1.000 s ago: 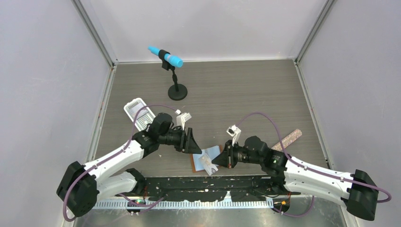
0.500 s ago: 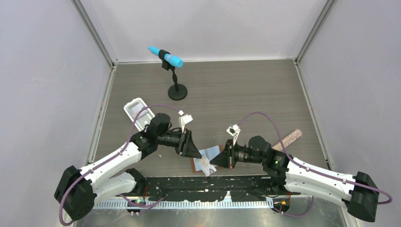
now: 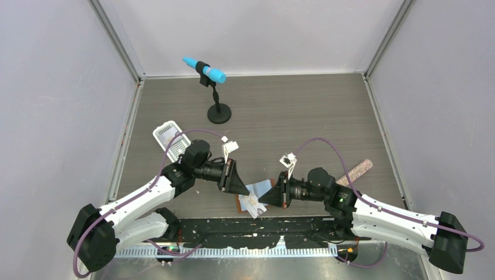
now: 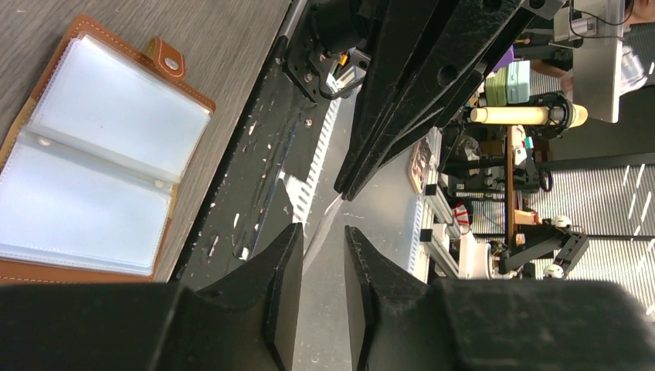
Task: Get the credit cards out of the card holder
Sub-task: Place the credit card in the storage box.
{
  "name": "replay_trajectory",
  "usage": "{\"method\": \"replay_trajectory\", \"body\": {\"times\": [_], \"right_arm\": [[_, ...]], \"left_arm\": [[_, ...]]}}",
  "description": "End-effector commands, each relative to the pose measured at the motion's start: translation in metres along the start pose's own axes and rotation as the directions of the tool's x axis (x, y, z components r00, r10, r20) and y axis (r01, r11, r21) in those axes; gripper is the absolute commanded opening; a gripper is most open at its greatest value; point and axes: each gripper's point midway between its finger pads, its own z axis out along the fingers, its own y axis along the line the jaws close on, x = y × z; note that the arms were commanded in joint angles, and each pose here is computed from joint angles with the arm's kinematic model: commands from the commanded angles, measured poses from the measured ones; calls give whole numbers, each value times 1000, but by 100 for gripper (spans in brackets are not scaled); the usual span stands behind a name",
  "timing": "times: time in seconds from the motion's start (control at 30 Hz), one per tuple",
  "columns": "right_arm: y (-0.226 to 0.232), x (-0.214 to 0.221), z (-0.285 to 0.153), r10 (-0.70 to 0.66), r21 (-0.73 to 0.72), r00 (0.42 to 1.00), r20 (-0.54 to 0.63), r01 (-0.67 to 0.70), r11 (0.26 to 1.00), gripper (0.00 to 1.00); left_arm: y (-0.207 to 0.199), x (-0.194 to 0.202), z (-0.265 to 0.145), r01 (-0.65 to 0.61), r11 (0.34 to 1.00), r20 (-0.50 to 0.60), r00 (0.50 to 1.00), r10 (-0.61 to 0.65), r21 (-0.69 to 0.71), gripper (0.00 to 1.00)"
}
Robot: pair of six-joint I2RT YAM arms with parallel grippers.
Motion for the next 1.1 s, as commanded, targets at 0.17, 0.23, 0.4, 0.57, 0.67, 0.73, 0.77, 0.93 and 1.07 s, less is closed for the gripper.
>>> {"method": "replay_trajectory", "body": {"times": [0.17,0.23,0.4,0.57,0.67,0.73,0.77,0.93,1.07], "right_arm": [[14,-15,-1,-19,-53,998,59,22,998,5],[13,-15,-1,-18,-51,998,61,21,998,5],[12,-20,-3,-20,-35,996,87,23,999,17],[4,-30,-15,-33,28,986,162,29,999,65],[-3,-29,-21,-41,64,982,185,30,998,85],[-6,-29,-25,-46,74,979,199,32,997,100],[-5,-31,-27,-50,73,976,212,35,997,97],[-14,-25,-29,-50,96,977,208,30,995,95],[-14,-23,-30,-51,93,978,204,32,995,95]], "left_arm": [[-13,-3,0,-40,998,0,999,41,56,0],[-15,-4,0,-38,998,7,999,38,58,0],[-16,-13,-2,-44,999,43,998,42,26,0],[-8,-34,-13,-30,996,127,991,41,-82,0],[7,-56,-30,12,983,230,973,31,-184,0],[18,-75,-49,44,969,322,946,37,-242,0],[23,-85,-62,62,960,381,923,49,-274,0],[68,-125,-144,284,840,631,771,86,-462,0],[108,-140,-222,515,680,787,599,150,-522,0]]}}
